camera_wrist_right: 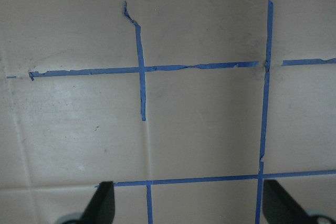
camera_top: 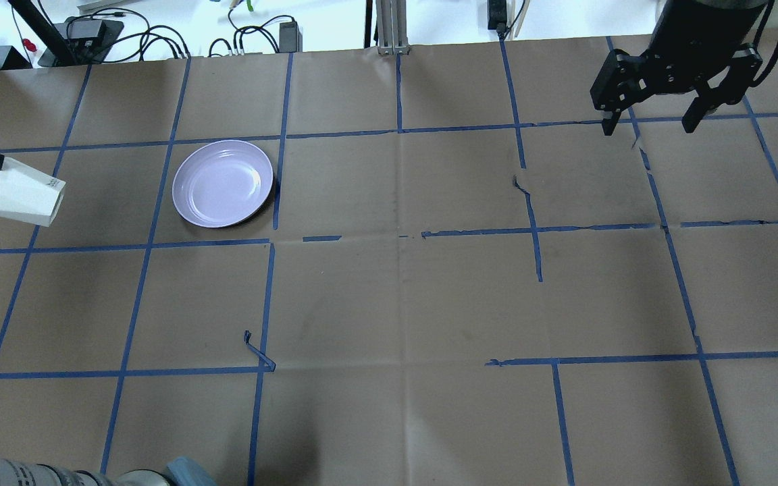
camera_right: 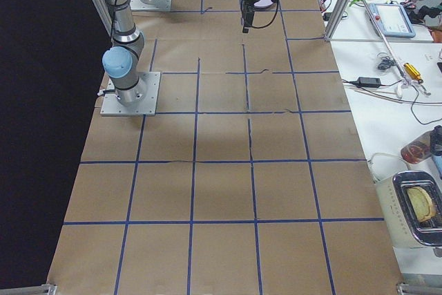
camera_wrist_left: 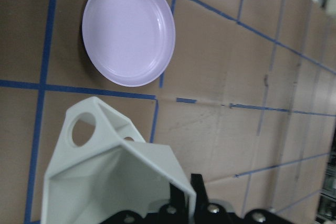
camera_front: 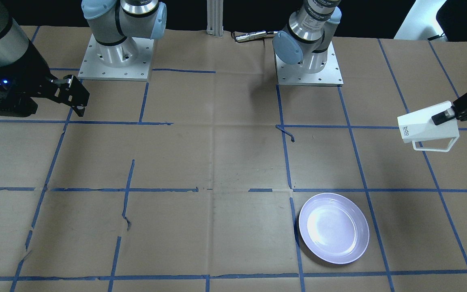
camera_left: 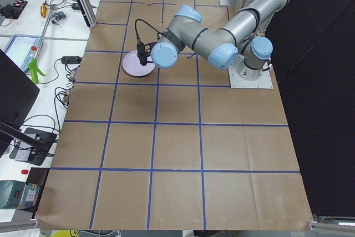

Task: Flip cup and place on plate
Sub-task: 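Carry the cup with the left gripper over the lavender plate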

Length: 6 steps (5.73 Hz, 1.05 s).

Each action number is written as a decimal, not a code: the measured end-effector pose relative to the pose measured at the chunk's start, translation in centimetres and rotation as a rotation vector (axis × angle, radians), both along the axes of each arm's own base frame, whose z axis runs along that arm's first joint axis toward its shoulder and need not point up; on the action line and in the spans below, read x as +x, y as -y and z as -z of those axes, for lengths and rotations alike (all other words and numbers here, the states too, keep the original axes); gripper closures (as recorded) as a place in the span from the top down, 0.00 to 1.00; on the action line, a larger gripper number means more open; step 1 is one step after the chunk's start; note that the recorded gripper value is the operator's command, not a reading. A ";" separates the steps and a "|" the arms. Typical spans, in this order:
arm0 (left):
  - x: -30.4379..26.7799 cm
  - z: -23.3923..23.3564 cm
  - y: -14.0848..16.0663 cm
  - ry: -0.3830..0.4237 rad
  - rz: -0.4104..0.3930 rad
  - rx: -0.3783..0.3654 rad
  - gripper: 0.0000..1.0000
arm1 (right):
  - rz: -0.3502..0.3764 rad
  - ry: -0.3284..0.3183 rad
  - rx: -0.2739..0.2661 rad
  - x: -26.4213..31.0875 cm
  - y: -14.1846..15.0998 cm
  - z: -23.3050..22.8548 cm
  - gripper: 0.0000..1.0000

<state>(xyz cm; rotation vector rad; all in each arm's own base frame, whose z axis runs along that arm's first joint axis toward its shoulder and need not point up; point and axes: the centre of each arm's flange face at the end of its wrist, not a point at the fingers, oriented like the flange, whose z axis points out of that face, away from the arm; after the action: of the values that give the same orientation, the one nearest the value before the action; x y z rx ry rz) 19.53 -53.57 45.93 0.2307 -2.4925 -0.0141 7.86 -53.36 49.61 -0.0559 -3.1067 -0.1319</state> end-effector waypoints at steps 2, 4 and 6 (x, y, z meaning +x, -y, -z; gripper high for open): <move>-14.4 -1.9 5.8 0.377 0.103 -0.046 0.00 | 0.000 0.000 0.001 0.0 0.0 0.0 1.00; -26.0 -1.8 6.7 0.666 0.273 -0.125 0.00 | 0.000 0.000 0.000 0.0 0.0 0.0 1.00; -27.7 2.4 8.9 0.751 0.322 -0.180 0.00 | 0.000 0.000 0.000 0.0 0.0 0.0 1.00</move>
<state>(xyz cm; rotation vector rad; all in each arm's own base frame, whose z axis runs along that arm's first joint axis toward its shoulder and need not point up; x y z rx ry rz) -8.21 -62.42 43.51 -0.3027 -3.2239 0.1968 7.87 -53.35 49.61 -0.0557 -3.1067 -0.1325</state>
